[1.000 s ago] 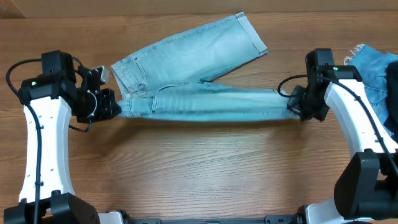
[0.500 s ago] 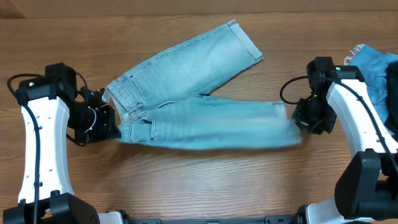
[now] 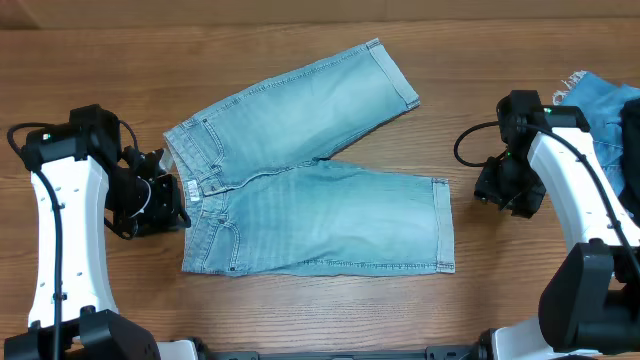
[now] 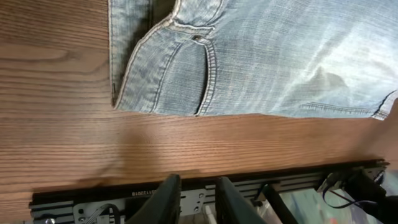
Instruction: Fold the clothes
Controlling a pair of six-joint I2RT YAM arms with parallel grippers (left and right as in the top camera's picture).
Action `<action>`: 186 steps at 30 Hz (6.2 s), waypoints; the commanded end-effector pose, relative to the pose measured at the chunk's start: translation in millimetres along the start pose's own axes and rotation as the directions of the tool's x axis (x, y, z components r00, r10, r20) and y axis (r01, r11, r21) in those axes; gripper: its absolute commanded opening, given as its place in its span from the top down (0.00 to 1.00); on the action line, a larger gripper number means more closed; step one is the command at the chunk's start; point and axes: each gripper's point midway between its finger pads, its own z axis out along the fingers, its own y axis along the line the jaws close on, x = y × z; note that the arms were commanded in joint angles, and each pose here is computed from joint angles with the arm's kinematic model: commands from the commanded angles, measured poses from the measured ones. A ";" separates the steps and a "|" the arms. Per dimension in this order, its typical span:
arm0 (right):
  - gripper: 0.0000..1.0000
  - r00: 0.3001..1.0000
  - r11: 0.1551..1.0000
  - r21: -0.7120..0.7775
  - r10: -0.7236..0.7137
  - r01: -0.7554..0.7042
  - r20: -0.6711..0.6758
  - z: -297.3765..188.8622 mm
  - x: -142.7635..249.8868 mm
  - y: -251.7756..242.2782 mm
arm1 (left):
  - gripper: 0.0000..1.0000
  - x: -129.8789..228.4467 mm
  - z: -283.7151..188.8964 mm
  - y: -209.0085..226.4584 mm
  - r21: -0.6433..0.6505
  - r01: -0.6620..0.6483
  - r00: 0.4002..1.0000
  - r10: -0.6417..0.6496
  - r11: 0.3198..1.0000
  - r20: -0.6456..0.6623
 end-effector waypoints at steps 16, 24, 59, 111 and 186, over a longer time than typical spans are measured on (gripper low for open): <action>0.42 0.919 0.702 -0.593 -0.309 0.394 0.245 -55.9 -14.8 119.2 | 0.37 -124.5 37.1 -17.9 -0.002 -0.083 0.928 0.078 0.997 0.364; 0.40 0.903 0.683 -0.592 -0.349 0.427 0.250 -55.3 -9.1 118.3 | 0.39 -187.3 91.1 8.9 0.005 0.012 0.916 -0.013 1.000 0.402; 0.22 0.953 0.817 -0.497 -0.209 0.294 0.221 -42.7 -31.5 101.2 | 0.12 -287.2 -30.4 2.2 -0.024 -0.043 0.664 0.047 0.999 0.746; 0.33 0.886 0.760 -0.642 -0.361 0.098 -0.291 80.3 149.3 104.1 | 0.26 -77.3 59.9 31.3 -0.077 0.119 0.955 -0.093 0.990 0.283; 0.96 0.995 0.926 -0.378 0.016 0.022 0.099 27.3 -7.9 54.3 | 0.29 14.7 153.1 -0.8 0.056 0.182 0.983 -0.180 0.982 -0.047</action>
